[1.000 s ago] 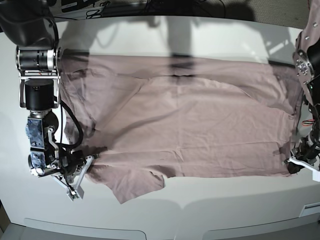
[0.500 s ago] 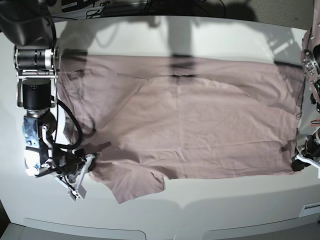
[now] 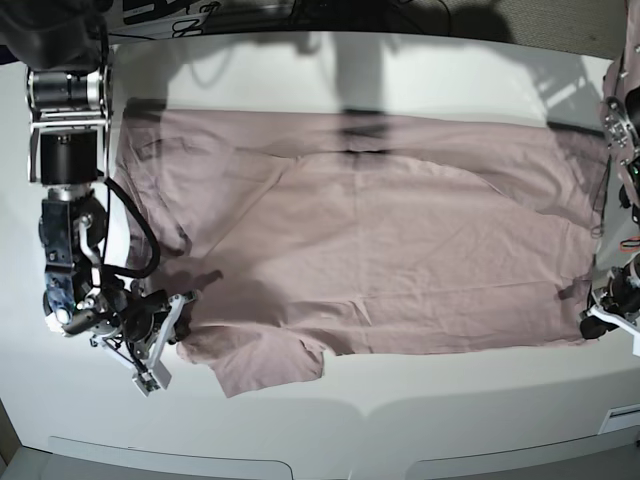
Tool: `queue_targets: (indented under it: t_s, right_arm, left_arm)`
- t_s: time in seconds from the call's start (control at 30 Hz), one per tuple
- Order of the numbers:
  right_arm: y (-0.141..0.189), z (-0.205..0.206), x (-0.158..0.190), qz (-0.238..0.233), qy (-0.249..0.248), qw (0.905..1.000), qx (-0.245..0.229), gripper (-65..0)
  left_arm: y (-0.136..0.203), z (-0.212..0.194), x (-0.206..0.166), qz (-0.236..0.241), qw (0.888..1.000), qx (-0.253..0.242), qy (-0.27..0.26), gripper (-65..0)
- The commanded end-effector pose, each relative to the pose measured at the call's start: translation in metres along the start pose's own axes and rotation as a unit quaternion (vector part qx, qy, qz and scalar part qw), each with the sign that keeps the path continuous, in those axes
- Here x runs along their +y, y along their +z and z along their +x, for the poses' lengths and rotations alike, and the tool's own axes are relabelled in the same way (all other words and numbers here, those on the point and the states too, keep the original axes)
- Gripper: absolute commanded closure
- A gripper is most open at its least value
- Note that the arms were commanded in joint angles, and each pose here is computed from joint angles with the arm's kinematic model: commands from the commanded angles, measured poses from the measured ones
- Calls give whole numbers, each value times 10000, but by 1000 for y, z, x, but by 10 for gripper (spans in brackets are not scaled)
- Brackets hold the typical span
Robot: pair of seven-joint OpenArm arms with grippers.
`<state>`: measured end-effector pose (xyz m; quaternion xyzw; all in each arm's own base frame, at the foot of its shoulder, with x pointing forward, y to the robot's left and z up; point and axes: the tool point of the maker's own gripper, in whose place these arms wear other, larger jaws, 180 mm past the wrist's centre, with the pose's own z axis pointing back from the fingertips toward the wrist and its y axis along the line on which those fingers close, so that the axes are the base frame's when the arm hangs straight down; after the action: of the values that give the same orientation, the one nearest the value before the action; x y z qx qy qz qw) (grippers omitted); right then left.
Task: Fold the T-shirt properly
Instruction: 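Lift the hem with both grippers and fold it over toward the collar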
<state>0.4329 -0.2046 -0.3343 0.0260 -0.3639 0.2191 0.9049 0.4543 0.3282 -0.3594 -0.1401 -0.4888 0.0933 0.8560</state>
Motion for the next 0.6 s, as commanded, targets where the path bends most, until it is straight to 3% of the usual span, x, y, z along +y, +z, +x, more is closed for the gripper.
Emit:
queue_targets:
  t_s: [0.0,0.3,0.57]
  right_arm:
    - [12,28,-9,-140,53,9990,-424,0]
    - [29,19,-16,-364,-171,9972,-636,0]
    - [50,-5,-3,-341,24,9963,-784,0]
  left_arm:
    - [7,35,1,-24,9989,-444,-135,0]
    - [35,33,2,112,9945,-579,-870,0]
    - [45,20,10,312,9934,-490,-988,0]
